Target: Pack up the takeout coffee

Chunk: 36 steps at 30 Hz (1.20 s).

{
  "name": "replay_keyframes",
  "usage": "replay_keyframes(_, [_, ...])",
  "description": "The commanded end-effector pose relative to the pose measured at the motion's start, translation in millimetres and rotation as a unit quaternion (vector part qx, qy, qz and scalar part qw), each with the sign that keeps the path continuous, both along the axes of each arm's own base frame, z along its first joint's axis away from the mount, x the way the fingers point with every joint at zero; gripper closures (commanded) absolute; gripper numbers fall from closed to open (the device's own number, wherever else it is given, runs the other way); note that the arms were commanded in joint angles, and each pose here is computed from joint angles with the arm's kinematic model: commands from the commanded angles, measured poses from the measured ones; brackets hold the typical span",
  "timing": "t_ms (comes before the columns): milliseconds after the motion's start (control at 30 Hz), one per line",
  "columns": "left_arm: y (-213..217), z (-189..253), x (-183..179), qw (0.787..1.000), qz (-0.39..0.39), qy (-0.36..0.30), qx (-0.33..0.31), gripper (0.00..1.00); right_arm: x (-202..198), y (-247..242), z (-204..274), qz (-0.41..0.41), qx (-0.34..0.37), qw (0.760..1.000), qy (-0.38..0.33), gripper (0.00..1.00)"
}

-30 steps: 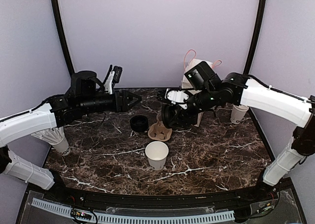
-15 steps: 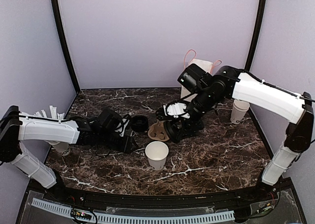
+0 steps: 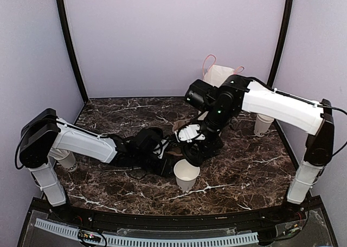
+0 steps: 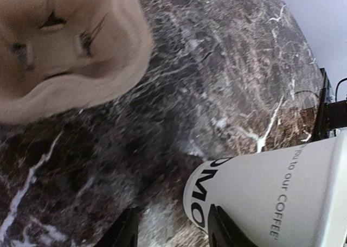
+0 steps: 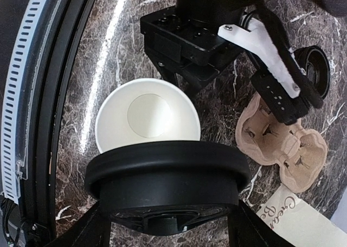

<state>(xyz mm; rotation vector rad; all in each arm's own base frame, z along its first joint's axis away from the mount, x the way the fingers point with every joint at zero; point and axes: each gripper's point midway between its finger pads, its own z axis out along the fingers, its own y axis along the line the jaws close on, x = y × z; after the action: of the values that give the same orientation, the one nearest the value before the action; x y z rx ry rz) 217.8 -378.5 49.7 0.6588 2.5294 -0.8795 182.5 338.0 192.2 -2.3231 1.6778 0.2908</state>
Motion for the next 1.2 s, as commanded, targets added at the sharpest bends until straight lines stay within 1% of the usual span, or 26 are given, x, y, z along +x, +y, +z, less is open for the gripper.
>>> replay_keyframes(0, [-34.2,24.5,3.4,0.997,-0.024,-0.009,-0.068,0.54,-0.9,-15.8,-14.9,0.012,-0.057,0.998,-0.014,0.32])
replay_keyframes(100, [-32.4,24.4,5.7,0.998,-0.017,-0.010,-0.062,0.54,-5.5,-20.6,-22.2,0.019,-0.082,0.996,-0.009,0.31])
replay_keyframes(267, [-14.6,17.8,4.2,0.999,0.006,-0.013,-0.042,0.55,-12.6,-21.8,-28.8,0.029,-0.111,0.993,-0.002,0.30])
replay_keyframes(400, [-6.8,18.0,1.7,0.999,0.021,-0.008,-0.043,0.54,-15.8,-19.7,-32.0,0.031,-0.131,0.991,-0.001,0.31])
replay_keyframes(700, [-1.4,14.6,-0.1,0.999,0.032,-0.003,-0.040,0.54,-16.7,-8.1,-32.9,0.030,-0.136,0.990,-0.012,0.30])
replay_keyframes(800, [-0.5,11.0,-0.5,0.999,0.033,0.000,-0.038,0.54,-12.4,-7.8,-34.3,0.028,-0.145,0.989,-0.026,0.30])
replay_keyframes(1167, [-6.4,5.5,-1.7,0.998,0.028,0.010,-0.047,0.54,-17.2,1.3,-38.5,0.037,-0.153,0.987,-0.038,0.29])
